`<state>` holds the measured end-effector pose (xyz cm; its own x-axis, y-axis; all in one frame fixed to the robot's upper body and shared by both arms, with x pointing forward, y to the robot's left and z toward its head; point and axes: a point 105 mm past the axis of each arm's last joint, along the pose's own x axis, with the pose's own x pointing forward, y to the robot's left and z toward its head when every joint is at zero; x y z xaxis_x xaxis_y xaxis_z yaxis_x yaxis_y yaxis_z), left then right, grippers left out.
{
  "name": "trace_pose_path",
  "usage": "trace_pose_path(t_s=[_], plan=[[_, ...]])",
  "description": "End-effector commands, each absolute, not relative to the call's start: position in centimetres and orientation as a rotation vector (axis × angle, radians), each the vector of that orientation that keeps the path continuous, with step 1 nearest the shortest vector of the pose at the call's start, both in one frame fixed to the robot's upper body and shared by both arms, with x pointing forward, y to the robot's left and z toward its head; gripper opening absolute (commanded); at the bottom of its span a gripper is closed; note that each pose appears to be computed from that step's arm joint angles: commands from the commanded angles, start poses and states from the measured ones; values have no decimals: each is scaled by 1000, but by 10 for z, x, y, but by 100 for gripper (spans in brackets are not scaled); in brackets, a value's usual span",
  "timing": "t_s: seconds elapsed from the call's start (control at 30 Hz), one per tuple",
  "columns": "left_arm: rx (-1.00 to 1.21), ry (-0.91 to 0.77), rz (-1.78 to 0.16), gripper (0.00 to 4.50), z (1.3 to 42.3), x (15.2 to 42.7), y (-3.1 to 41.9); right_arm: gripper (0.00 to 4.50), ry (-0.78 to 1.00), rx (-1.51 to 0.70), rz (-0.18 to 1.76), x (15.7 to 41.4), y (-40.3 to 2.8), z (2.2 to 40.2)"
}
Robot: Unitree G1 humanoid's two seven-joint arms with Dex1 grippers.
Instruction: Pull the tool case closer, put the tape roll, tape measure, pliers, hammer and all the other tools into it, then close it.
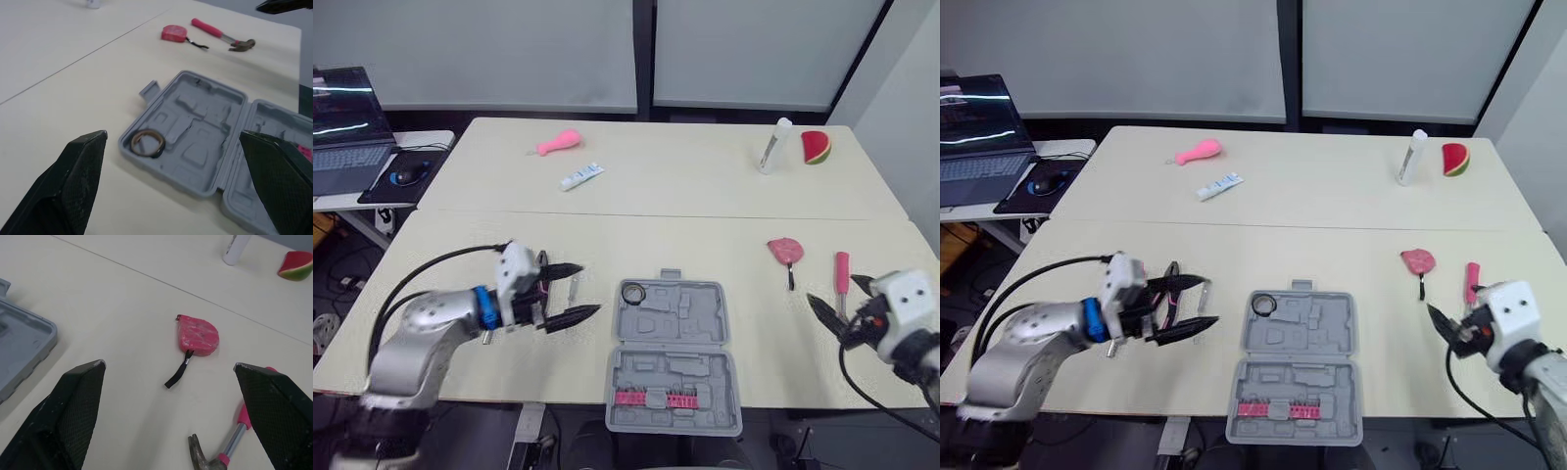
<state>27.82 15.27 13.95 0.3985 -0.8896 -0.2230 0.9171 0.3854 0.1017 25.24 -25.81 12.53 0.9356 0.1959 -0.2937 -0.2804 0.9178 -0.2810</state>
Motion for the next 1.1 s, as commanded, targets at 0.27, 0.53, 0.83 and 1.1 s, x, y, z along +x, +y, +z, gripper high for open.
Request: trace_pose_path(t_s=[0.27, 0.53, 0.83, 1.1], plan=[[296, 81, -1386, 450, 167, 278, 88, 320, 372, -289, 114, 302, -264, 104], [284, 61, -1451, 450, 176, 276, 55, 320, 412, -292, 19, 339, -266, 87], [273, 49, -1486, 450, 179, 273, 39, 320, 451, -290, -61, 364, -274, 66], [269, 45, -1500, 450, 179, 271, 36, 260, 488, -173, -90, 367, -275, 51]])
